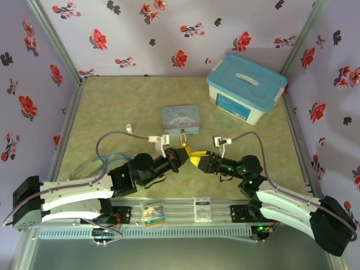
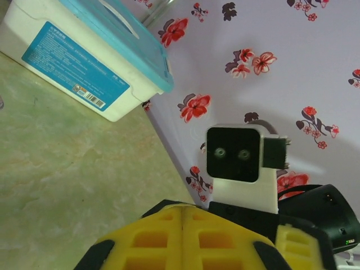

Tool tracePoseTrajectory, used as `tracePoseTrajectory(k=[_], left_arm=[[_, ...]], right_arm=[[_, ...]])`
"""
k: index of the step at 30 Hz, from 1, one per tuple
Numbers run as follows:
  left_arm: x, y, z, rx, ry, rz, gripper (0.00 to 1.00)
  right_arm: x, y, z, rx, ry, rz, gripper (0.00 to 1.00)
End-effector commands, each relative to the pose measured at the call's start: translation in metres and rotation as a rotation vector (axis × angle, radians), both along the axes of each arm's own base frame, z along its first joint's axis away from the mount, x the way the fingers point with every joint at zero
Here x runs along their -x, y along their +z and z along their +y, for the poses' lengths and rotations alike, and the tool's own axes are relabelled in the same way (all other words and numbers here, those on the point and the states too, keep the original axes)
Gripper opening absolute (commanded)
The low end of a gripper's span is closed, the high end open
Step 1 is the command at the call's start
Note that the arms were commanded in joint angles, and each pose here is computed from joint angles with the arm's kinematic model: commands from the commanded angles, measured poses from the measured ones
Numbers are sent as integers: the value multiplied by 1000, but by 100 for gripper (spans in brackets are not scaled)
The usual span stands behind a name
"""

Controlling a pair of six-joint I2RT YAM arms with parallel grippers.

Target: Unlock a padlock with a key

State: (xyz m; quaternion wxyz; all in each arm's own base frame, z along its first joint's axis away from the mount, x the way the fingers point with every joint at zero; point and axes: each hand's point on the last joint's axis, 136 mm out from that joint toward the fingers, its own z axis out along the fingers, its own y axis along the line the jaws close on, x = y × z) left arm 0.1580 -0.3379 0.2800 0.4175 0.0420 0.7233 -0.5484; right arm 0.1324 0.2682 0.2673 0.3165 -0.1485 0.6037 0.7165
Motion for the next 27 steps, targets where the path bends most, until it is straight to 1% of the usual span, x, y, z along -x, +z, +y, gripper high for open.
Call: tracePoseTrajectory(k=[1,5,9,12,17,21,25,27], left_arm=[[0,15,4,17,-7,-40,0],[0,18,6,68,-7,-34,0],[1,25,4,91,-14,-37,0],[3,28,-1,93,-30,-38,0],[2,25,-4,106,-36,-24,0],[4,20,-5,106,-48,-17,0],[5,15,-4,126,-54,0,0],[5,12,-4,122,-52,9,0]], right_arm=[[8,28,-4,-66,21,-73,55],[6,24,-3,-47,15,-71,47],[7,22,0,-42,22,-70,45],[7,22,5,-37,30,-75,38],[3,24,5,-58,8,-76,36],[-3,24,3,-58,-33,-82,26],[-5,23,8,-38,-26,-92,19],[-5,22,10,-38,-18,-90,11]])
